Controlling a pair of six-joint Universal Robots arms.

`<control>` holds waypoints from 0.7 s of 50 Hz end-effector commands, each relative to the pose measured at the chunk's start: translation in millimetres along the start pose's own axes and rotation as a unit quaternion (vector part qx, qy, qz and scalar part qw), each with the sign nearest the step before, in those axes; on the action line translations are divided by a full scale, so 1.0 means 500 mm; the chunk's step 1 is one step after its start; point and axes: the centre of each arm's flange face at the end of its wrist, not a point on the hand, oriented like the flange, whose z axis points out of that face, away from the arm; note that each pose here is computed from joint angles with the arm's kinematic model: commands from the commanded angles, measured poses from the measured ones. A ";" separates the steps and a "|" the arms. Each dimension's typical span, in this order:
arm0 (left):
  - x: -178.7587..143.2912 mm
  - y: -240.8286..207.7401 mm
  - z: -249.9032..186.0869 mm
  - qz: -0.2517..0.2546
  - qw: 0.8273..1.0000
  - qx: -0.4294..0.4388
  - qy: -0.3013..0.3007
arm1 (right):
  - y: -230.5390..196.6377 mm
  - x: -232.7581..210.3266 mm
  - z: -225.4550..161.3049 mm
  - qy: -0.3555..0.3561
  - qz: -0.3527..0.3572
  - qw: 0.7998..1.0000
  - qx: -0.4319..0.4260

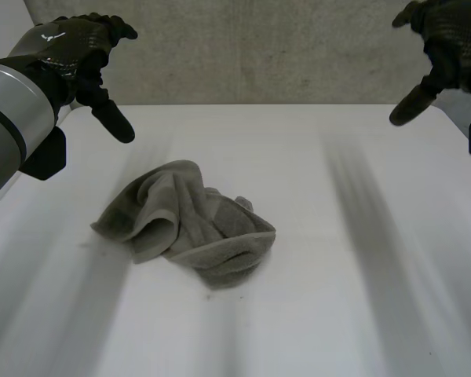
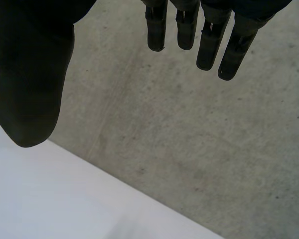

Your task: Fold the towel.

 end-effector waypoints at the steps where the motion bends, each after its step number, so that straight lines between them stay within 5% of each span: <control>1: 0.000 0.001 -0.001 0.001 1.000 -0.004 0.000 | -0.001 0.003 0.009 0.010 -0.005 1.000 0.000; 18: -0.001 0.023 0.004 0.008 1.000 -0.020 0.001 | 0.019 -0.021 0.008 -0.047 -0.039 0.998 -0.013; 24: -0.010 0.109 0.059 0.027 0.997 -0.073 -0.006 | 0.125 -0.156 -0.048 -0.248 -0.152 0.954 -0.070; 29: -0.012 0.235 0.109 0.108 0.981 -0.159 0.011 | 0.193 -0.250 -0.092 -0.334 -0.169 0.922 -0.101; 35: -0.014 0.323 0.154 0.147 0.974 -0.174 0.016 | 0.290 -0.305 -0.079 -0.359 -0.166 0.912 -0.113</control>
